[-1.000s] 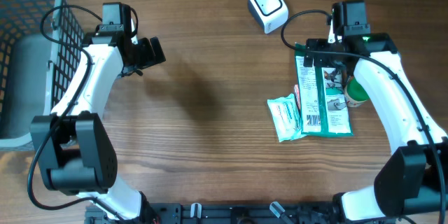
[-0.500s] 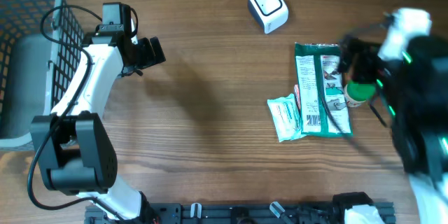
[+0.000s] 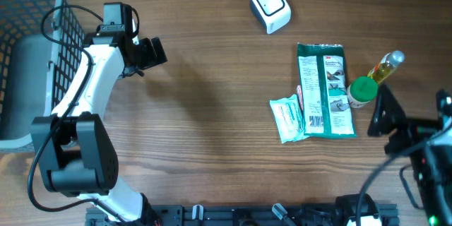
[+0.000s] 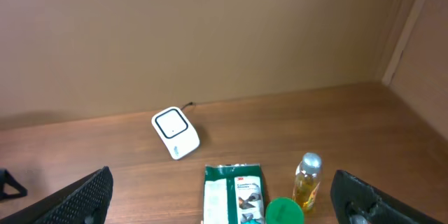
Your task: Scan the item barcode
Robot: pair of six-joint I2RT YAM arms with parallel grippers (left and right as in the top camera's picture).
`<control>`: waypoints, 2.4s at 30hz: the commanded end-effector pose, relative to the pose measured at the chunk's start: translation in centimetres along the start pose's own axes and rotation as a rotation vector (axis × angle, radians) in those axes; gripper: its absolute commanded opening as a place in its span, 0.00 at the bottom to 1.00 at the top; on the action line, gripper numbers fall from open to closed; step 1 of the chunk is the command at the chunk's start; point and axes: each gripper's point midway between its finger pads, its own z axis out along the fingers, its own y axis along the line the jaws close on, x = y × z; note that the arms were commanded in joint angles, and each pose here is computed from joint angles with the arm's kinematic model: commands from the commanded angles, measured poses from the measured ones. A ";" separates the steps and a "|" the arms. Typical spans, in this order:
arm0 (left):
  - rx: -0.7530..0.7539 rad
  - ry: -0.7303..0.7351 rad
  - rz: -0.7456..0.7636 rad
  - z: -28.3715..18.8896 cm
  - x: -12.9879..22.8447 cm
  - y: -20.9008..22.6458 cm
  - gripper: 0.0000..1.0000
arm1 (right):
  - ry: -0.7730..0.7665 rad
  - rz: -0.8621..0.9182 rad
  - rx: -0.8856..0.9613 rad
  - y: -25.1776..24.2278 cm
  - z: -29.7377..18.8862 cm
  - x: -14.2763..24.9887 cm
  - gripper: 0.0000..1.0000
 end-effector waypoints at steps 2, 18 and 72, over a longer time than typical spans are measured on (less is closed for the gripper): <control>-0.007 0.002 0.011 0.3 -0.1 0.1 1.00 | -0.171 0.000 -0.061 0.3 -2.1 0.5 1.00; -0.007 0.002 0.011 0.3 -0.1 0.1 1.00 | -0.789 -0.067 -0.358 4.3 -0.4 4.4 0.99; 0.038 -0.119 0.027 -4.5 -1.6 -1.1 1.00 | -0.182 -0.063 -0.277 2.6 10.0 22.2 1.00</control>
